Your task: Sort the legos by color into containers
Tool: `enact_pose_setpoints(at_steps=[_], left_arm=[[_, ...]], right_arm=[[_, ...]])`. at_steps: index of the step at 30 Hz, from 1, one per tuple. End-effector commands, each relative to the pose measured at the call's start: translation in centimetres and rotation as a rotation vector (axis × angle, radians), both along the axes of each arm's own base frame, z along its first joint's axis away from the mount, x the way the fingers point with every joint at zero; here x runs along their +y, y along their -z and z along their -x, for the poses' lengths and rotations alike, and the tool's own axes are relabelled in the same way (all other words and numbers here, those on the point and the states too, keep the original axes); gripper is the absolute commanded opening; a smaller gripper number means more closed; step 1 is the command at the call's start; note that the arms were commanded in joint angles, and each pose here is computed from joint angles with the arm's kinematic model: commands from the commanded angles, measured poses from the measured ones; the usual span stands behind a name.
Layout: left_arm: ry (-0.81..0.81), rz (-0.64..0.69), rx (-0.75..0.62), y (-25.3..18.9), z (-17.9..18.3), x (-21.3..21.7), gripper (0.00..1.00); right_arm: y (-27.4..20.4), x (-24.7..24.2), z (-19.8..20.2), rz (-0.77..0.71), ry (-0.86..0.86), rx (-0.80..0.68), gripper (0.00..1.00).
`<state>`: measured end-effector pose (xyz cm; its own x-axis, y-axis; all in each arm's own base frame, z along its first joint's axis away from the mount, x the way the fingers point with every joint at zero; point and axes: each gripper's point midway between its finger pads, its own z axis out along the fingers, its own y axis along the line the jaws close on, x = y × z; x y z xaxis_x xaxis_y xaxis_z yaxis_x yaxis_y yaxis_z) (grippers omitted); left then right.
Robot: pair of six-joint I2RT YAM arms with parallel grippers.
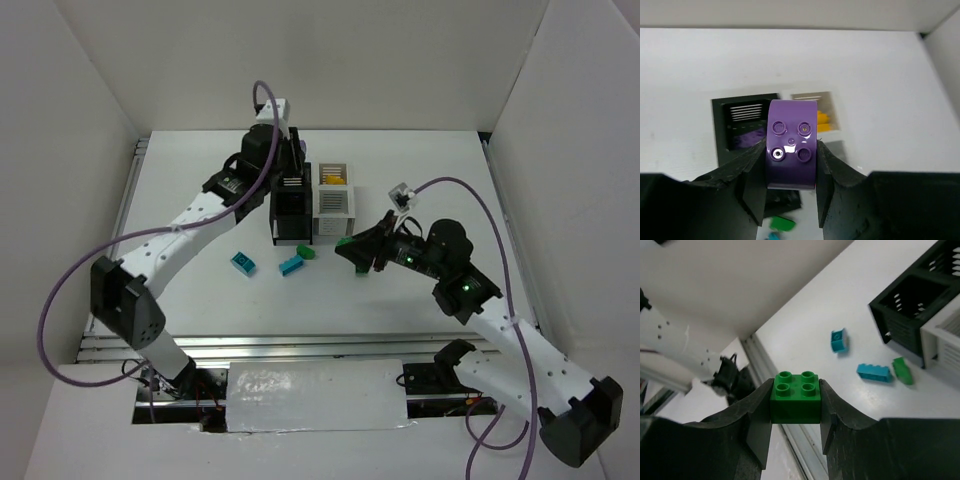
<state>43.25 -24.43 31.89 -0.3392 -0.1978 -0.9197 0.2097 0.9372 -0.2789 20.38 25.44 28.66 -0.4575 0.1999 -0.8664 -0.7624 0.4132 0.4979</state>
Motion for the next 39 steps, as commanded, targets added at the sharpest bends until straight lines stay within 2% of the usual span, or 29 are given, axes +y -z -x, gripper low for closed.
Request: enact_pose_setpoints(at_steps=[1,4,11,13,14,16,19,28,36,39], left_arm=[[-0.161,-0.115,-0.084,-0.2,-3.8,2.8,0.00],[-0.177,-0.128,-0.047,0.1,-5.1,2.8,0.00],[-0.165,-0.133,0.046,2.6,-6.2,2.1,0.03],[-0.162,-0.173,0.141,5.4,-6.2,2.1,0.03],[-0.157,-0.158,0.146,4.5,-6.6,2.0,0.03],[-0.139,-0.177,0.201,5.7,-6.8,1.8,0.03],[-0.145,-0.236,0.277,8.5,-7.5,2.0,0.02],[-0.129,-0.288,0.352,11.7,-8.6,2.3,0.07],[-0.099,-0.295,0.378,13.5,-9.3,1.9,0.23],[-0.093,-0.286,0.379,13.6,-9.2,1.8,0.42]], right_arm=[[-3.3,-3.6,-1.2,-0.016,0.242,-0.030,0.00],[-3.3,-4.2,-0.3,0.007,0.241,-0.023,0.00],[-2.8,-6.7,-0.8,0.020,0.387,0.001,0.00],[-2.5,-7.0,-0.8,0.031,0.402,0.013,0.00],[-2.5,-7.1,-0.8,0.030,0.409,0.021,0.00],[-2.3,-7.4,-0.8,0.038,0.423,0.029,0.00],[-2.0,-7.3,-0.7,0.042,0.414,0.036,0.00],[-0.9,-7.0,-0.7,0.067,0.396,0.051,0.00],[-0.6,-6.5,-0.8,0.090,0.374,0.055,0.00],[-0.6,-6.4,-0.8,0.093,0.368,0.053,0.00]])
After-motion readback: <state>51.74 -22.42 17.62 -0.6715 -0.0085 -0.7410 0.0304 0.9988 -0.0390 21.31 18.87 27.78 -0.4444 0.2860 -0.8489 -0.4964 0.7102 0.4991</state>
